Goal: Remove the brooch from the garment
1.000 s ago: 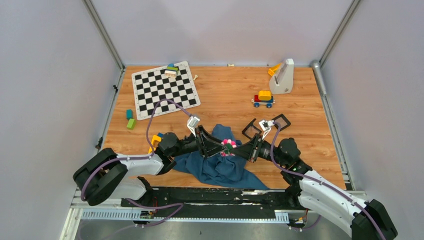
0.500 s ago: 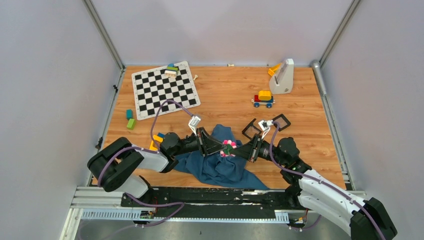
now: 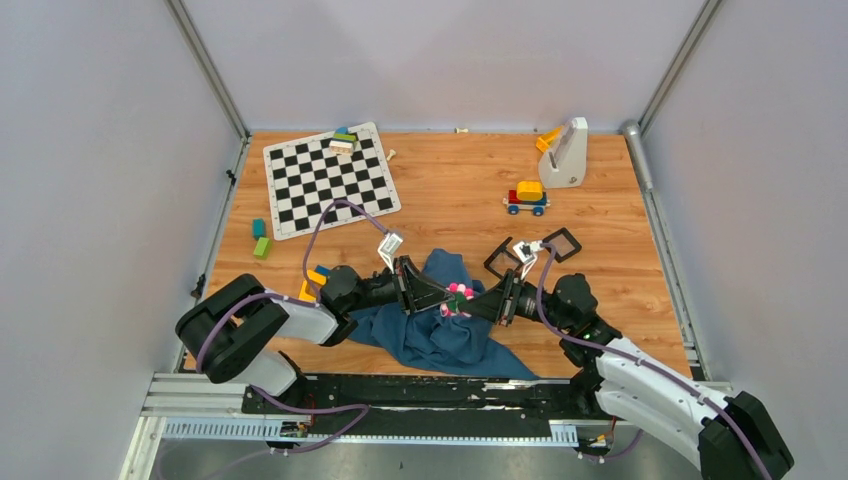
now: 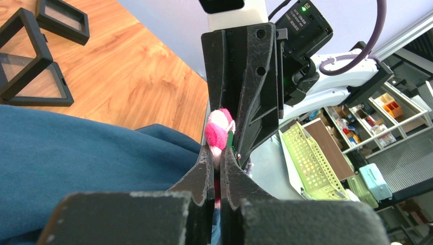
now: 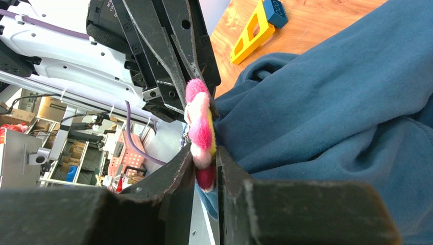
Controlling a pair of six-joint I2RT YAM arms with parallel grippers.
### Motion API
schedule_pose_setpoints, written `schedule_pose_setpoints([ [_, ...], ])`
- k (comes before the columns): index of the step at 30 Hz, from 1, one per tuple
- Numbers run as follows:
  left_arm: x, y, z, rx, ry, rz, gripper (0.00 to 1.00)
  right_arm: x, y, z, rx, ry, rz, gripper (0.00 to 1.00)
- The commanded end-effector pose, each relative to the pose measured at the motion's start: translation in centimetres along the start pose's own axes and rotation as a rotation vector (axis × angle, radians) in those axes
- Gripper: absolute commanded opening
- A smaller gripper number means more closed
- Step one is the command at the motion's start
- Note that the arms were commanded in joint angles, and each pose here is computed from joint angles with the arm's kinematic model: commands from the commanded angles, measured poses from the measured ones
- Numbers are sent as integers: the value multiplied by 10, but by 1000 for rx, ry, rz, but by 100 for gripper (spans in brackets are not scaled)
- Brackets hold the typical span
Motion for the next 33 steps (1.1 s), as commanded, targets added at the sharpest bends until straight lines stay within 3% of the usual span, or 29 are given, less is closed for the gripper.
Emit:
schedule_pose_setpoints([
  [1, -5, 4, -18, -45, -93, 14, 0, -6, 13, 16, 50, 79, -17, 20],
  [4, -5, 4, -18, -45, -90, 12, 0, -7, 13, 14, 54, 65, -3, 26],
  [10, -6, 6, -19, -29, -62, 7, 0, -10, 15, 12, 64, 30, 15, 26],
  [17, -4, 9, -21, -25, -40, -13, 0, -12, 16, 11, 57, 17, 18, 13],
  [28, 1, 11, -20, -48, 12, -20, 0, -7, 20, 18, 76, 15, -10, 23],
  [33, 1, 13, -21, -53, 20, -12, 0, -7, 20, 19, 81, 15, -6, 11],
])
Point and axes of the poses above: each gripper's point midway between its finger pads, its own x axis back along the fingers, its own z axis along the line the jaws close on, y = z × x, the point moved 9 cm from there along x, back along the fingers, and after that the axes turned 3 degrees about x, right-handed, at the moved point
